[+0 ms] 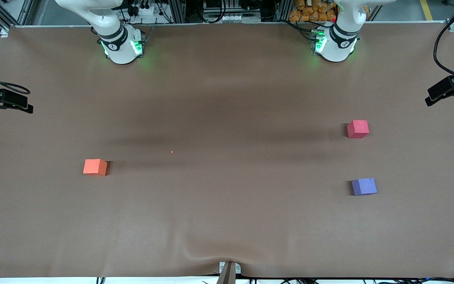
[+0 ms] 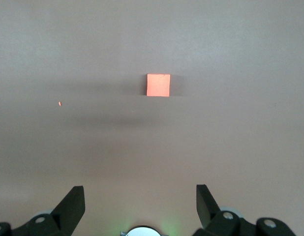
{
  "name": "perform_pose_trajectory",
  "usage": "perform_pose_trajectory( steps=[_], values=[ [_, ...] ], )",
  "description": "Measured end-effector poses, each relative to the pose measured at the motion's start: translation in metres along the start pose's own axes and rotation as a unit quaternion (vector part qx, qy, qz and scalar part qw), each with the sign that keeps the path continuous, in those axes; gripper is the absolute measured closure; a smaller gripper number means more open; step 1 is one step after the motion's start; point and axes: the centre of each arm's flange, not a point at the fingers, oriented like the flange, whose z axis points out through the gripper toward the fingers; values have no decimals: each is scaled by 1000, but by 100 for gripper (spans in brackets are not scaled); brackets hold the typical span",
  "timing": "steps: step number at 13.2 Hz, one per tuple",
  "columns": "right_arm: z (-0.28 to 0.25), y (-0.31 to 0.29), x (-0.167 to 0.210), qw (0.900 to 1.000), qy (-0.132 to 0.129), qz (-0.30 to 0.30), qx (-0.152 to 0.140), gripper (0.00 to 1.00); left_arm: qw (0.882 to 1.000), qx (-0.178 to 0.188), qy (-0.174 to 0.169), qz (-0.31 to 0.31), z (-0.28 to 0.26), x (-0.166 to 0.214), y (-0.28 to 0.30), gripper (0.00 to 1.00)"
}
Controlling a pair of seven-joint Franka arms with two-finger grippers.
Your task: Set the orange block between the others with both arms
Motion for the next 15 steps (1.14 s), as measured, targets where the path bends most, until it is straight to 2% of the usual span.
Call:
perform_pose_trajectory(
  steps=[6,9,15],
  values=[
    [-2,1,-4,1000,0,2,-1,0,1000,0,1,9,-1,-1,7,0],
    [-4,1,-6,1000,2,2,-1,0,999,0,1,38,-1,-2,14,0],
    [-6,0,-8,1000,2,2,-1,0,999,-14,-1,42,-1,-3,21,0]
  ],
)
